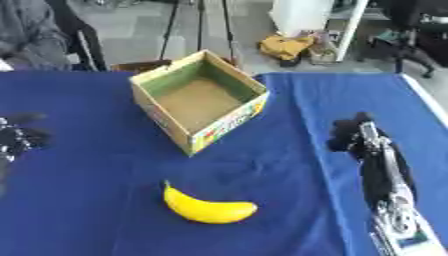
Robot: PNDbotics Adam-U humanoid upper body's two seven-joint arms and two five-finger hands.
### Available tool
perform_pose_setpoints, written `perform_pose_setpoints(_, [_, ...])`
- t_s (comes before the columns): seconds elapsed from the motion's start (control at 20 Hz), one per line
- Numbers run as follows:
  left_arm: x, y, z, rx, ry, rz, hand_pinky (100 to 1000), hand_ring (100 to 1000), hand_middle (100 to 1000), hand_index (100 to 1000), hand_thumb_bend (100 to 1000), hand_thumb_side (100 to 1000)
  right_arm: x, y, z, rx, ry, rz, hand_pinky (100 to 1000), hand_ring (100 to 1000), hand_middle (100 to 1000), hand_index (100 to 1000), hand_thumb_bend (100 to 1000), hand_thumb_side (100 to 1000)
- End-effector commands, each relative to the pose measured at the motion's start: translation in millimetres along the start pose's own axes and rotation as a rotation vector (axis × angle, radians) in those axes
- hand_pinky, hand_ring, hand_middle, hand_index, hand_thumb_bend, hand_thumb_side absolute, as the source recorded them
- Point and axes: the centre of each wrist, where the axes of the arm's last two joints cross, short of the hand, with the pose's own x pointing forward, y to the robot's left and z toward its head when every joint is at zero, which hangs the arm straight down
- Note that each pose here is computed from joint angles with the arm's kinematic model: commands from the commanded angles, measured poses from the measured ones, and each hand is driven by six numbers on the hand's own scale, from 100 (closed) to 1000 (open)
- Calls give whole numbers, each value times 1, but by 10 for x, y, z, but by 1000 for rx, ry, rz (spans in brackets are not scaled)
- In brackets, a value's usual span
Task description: Pick up objects on the table and place them in the box.
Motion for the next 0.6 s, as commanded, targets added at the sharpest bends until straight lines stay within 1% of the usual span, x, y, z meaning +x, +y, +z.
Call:
perform_pose_setpoints(0.05, [50,42,-16,-3,-17,-16,685,658,710,694,296,1000,109,-43,-74,22,-43,32,592,542,529,652,100,907])
perform_pose_setpoints(0.25, [46,46,-11,-5,-15,-18,686,658,710,694,295,1000,165,-44,-142,74,-69,98,593,536,526,640,100,881])
perform_pose_setpoints(0.35, [45,42,-10,-8,-14,-18,686,658,710,694,295,1000,195,-39,-189,135,-77,169,595,536,525,642,100,865])
perform_pose_setpoints(0.55, [37,42,-6,-9,-11,-17,687,658,710,694,294,1000,279,2,-286,296,-95,338,603,546,533,700,100,818])
perform_pose_setpoints(0.6, [34,41,-3,-10,-9,-17,687,658,710,694,293,1000,317,23,-316,337,-109,381,613,560,550,734,100,796])
